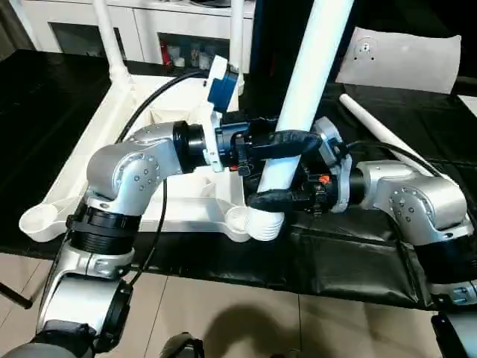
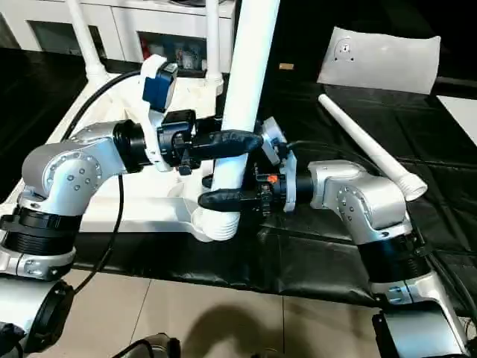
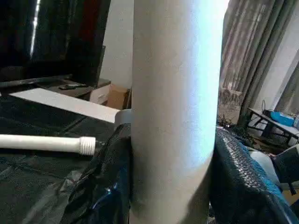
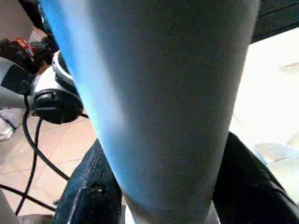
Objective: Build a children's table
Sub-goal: Pick table leg
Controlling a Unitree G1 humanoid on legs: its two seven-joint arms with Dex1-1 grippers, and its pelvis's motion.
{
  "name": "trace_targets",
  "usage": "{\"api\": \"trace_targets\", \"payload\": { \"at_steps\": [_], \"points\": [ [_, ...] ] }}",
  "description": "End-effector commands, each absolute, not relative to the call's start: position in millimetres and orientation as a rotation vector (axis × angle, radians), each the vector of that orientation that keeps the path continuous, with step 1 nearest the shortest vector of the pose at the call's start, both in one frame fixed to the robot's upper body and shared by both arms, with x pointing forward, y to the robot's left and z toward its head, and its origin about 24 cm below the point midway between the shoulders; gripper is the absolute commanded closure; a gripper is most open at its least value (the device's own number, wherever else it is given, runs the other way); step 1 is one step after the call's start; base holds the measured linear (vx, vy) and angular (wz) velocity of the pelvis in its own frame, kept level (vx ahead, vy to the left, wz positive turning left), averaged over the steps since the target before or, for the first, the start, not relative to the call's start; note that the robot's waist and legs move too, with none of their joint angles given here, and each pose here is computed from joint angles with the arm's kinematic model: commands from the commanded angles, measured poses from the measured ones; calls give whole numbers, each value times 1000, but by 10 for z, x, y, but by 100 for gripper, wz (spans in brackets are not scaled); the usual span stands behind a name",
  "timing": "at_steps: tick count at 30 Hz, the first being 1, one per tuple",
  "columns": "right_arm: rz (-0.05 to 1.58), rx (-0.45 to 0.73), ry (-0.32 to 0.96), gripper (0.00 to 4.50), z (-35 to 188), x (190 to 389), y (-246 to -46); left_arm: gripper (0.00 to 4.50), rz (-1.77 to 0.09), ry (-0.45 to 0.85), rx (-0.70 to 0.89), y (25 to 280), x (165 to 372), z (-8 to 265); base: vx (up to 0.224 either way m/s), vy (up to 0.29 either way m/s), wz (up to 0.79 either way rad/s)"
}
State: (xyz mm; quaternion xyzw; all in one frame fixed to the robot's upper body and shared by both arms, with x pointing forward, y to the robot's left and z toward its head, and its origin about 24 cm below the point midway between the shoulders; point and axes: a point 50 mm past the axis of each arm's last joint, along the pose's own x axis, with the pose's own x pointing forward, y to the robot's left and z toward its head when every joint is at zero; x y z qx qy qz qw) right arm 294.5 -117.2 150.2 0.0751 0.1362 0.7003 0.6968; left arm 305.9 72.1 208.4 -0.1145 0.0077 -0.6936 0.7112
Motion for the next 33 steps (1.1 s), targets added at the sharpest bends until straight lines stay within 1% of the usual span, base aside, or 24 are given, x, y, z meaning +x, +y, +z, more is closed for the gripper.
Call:
{"api": "trace_targets", "payload": {
  "at_steps": [1, 2, 3, 4, 5, 7, 8, 10, 12, 13, 15, 17, 18, 19, 20, 21, 23, 26, 27, 28, 30, 32, 33],
  "points": [
    [1571, 168, 326, 250, 1449, 2927, -1146, 265, -1499, -1, -203, 674, 3091, 2159, 0, 0, 0],
    [1568, 168, 324, 250, 1445, 2929, -1144, 265, -1495, -1, -226, 669, 3095, 2168, 0, 0, 0],
    [1561, 171, 320, 250, 1438, 2932, -1138, 265, -1538, -21, -291, 668, 3055, 2212, 0, 0, 0],
    [1559, 173, 319, 251, 1435, 2933, -1136, 265, -1566, -32, -320, 671, 3028, 2234, 0, 0, 0],
    [1553, 173, 317, 253, 1428, 2935, -1130, 195, -1604, -69, -386, 673, 2986, 2293, 0, 0, 0],
    [1543, 172, 316, 255, 1414, 2937, -1122, 195, -1644, -111, -483, 678, 2936, 2373, 0, 0, 0],
    [1540, 172, 316, 256, 1410, 2937, -1120, 189, -1651, -117, -505, 677, 2927, 2388, 0, 0, 0],
    [1532, 171, 316, 257, 1397, 2940, -1116, 156, -1661, -140, -541, 670, 2909, 2411, 0, 0, 0],
    [1516, 169, 314, 257, 1377, 2947, -1111, 139, -1641, -157, -582, 633, 2908, 2412, 0, 0, 0],
    [1516, 169, 314, 257, 1377, 2947, -1111, 139, -1641, -157, -582, 633, 2908, 2412, 0, 0, 0],
    [1505, 169, 307, 257, 1370, 2956, -1104, 111, -1611, -140, -561, 569, 2913, 2378, 0, 0, 0],
    [1498, 169, 302, 257, 1365, 2961, -1094, 105, -1574, -128, -538, 526, 2929, 2350, 0, 0, 0],
    [1486, 168, 293, 257, 1353, 2969, -1073, 101, -1494, -117, -492, 466, 2974, 2307, 0, 0, 0],
    [1482, 167, 290, 257, 1349, 2971, -1066, 80, -1471, -116, -471, 446, 2988, 2293, 0, 0, 0],
    [1474, 165, 284, 257, 1338, 2976, -1050, 80, -1421, -116, -423, 401, 3016, 2262, 0, 0, 0],
    [1471, 166, 282, 257, 1329, 2974, -1043, 64, -1405, -120, -414, 388, 3022, 2251, 0, 0, 0],
    [1467, 168, 281, 257, 1315, 2971, -1030, 58, -1389, -124, -411, 375, 3028, 2247, 0, 0, 0],
    [1460, 178, 280, 257, 1288, 2957, -991, 26, -1370, -131, -411, 358, 3030, 2273, 0, 0, 0],
    [1454, 180, 275, 257, 1283, 2955, -983, 26, -1362, -146, -398, 373, 3028, 2286, 0, 0, 0],
    [1453, 180, 274, 257, 1283, 2955, -981, 15, -1361, -150, -396, 377, 3028, 2289, 0, 0, 0],
    [1432, 187, 264, 257, 1278, 2963, -980, 5, -1348, -190, -425, 414, 3025, 2320, 0, 0, 0],
    [1398, 220, 246, 257, 1285, 2980, -990, 0, -1361, -241, -513, 476, 2995, 2376, 0, 0, 0],
    [1373, 264, 225, 257, 1300, 2978, -1005, 0, -1369, -291, -628, 558, 2962, 2420, 0, 0, 0]
  ]
}}
